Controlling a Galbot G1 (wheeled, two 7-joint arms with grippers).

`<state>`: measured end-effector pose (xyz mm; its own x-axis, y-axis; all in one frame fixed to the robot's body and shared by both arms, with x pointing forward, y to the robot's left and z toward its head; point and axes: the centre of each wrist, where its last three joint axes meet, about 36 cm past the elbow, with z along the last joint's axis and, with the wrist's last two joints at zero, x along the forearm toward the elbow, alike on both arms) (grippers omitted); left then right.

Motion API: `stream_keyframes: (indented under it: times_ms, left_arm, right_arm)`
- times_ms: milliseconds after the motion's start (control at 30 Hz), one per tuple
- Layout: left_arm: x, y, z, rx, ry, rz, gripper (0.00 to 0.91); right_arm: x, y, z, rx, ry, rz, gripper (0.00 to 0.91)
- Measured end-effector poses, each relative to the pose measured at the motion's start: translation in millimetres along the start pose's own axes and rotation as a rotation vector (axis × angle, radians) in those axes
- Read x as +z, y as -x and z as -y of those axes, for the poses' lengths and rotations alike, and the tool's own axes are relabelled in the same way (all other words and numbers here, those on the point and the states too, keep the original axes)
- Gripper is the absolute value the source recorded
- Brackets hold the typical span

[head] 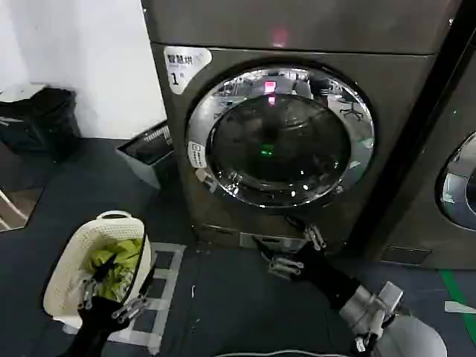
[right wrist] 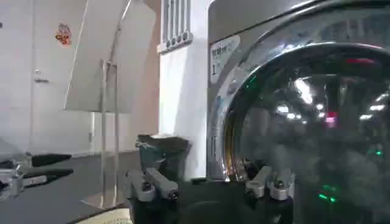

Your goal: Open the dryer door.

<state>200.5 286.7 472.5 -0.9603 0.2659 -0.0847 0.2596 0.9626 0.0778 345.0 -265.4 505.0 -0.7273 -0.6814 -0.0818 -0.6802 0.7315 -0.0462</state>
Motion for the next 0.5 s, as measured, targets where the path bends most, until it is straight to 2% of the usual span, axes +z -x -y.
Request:
stream_keyframes:
  times_ms: [67, 200, 300, 500]
  left_arm:
    - [-1.1, 0.5, 1.1, 0.015, 0.001, 0.004, 0.907]
    - [0.9, 1.0, 1.6, 0.040, 0.004, -0.001, 0.907]
    - [7.5, 1.8, -0.9, 0.050, 0.001, 0.000, 0.907]
    - [12.0, 0.5, -1.6, 0.023, -0.010, -0.018, 0.907]
  right_arm:
    - [4.0, 8.4, 15.0, -0.021, 0.017, -0.010, 0.907]
    - [4.2, 31.6, 47.3, -0.049, 0.059, 0.012, 0.907]
    - [-0.3, 51.7, 63.9, -0.086, 0.037, 0.008, 0.907]
    - [-1.8, 100.3, 75.6, -0.115, -0.010, 0.005, 0.907]
